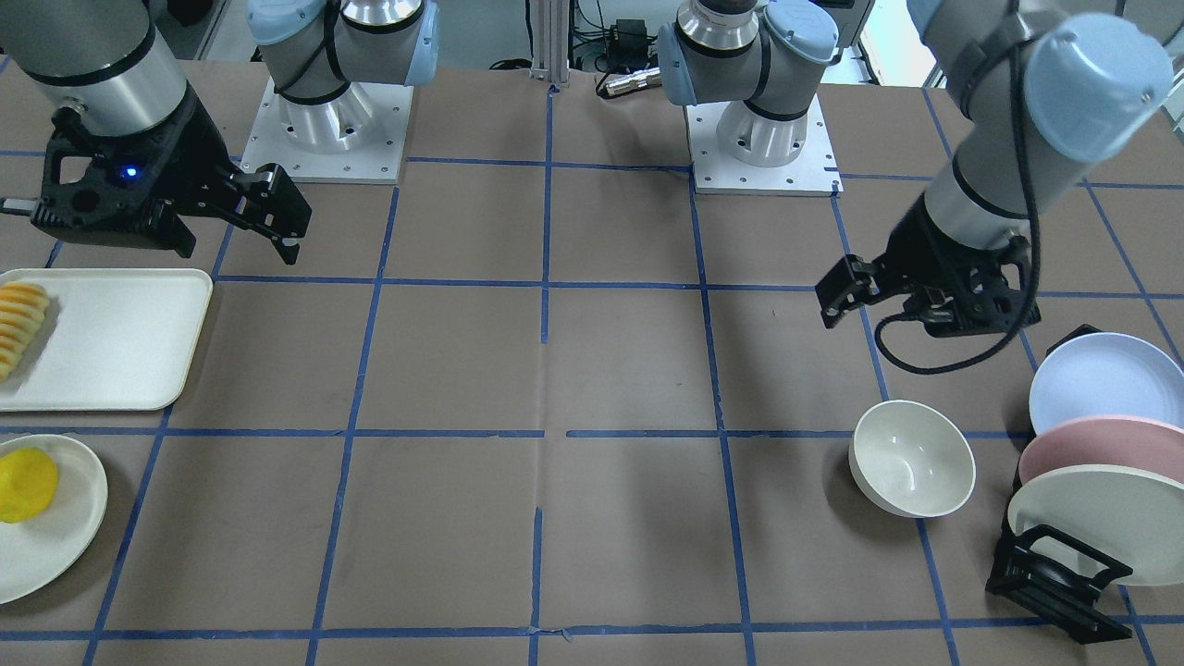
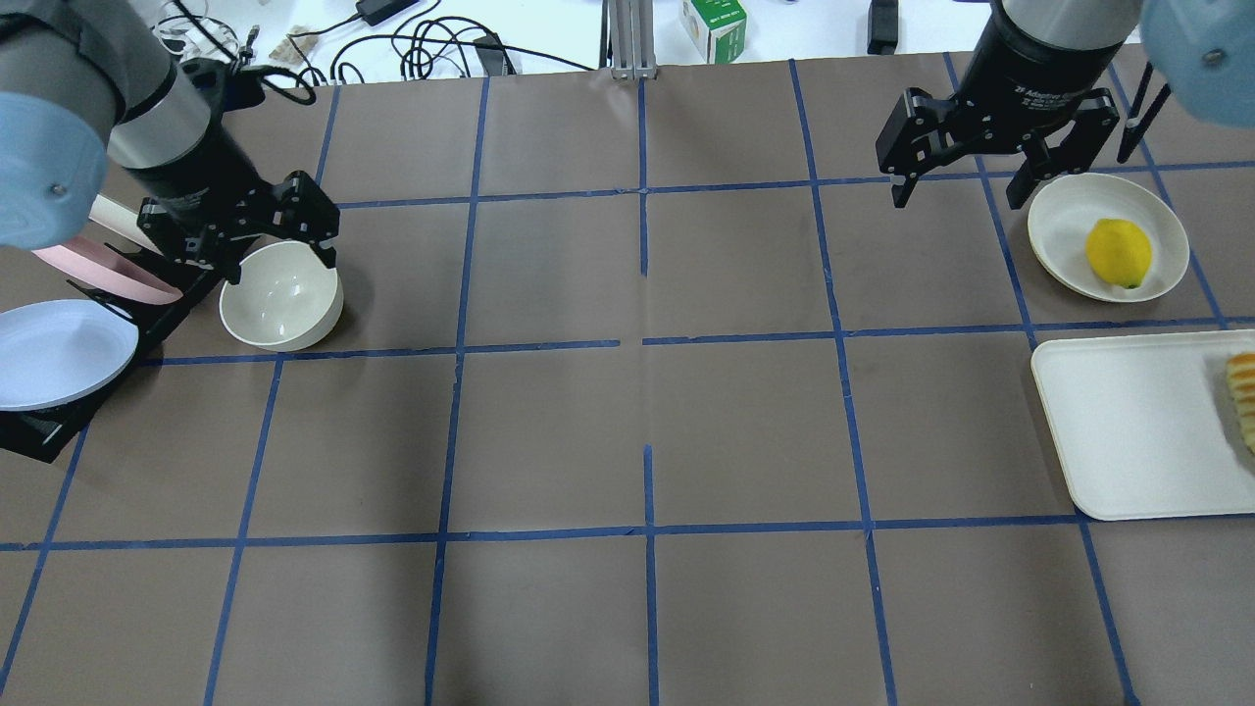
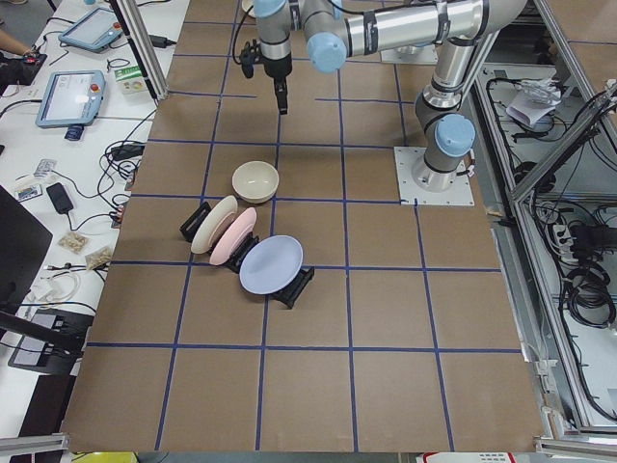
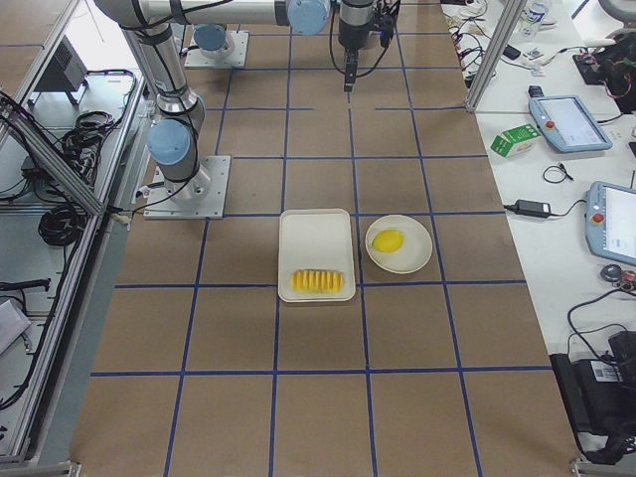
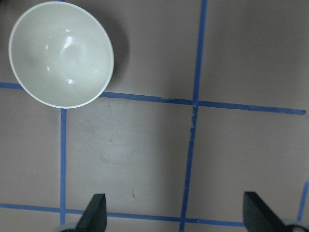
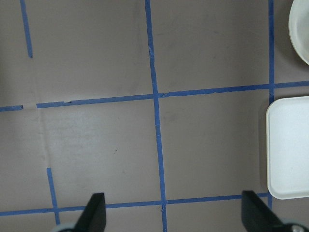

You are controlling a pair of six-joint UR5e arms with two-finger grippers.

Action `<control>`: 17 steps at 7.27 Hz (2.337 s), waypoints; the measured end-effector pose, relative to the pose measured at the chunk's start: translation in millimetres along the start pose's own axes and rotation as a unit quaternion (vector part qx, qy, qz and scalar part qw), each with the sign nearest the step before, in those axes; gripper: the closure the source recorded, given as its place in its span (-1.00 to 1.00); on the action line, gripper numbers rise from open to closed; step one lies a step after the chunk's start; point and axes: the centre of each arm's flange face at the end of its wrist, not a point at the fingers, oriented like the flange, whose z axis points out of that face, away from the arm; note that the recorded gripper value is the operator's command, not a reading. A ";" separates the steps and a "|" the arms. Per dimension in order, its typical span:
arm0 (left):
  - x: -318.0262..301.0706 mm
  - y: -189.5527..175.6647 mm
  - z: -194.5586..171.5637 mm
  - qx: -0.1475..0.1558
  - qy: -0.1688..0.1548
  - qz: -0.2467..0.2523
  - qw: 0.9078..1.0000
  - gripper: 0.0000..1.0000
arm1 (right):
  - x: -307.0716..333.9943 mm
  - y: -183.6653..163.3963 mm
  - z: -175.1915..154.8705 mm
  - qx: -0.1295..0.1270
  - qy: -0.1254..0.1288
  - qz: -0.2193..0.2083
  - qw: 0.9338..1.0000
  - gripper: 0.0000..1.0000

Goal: Place bowl and put lemon in it

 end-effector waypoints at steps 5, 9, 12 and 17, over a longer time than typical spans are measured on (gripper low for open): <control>-112.2 -53.1 123.3 0.052 -0.015 0.064 0.996 -1.00 | 165.8 -98.1 88.6 0.011 0.048 -0.019 0.999 -1.00; -134.9 -69.1 158.6 0.050 -0.015 0.093 0.994 -0.30 | 261.2 -135.4 174.9 0.008 0.032 -0.051 0.998 -1.00; -138.9 -77.3 161.9 0.053 -0.013 0.112 0.992 0.88 | 294.8 -150.2 222.9 0.018 -0.002 -0.089 0.996 -1.00; -123.9 -77.4 139.7 0.053 -0.004 0.096 0.994 1.00 | 324.9 -153.4 265.6 0.006 -0.016 -0.103 0.995 -0.69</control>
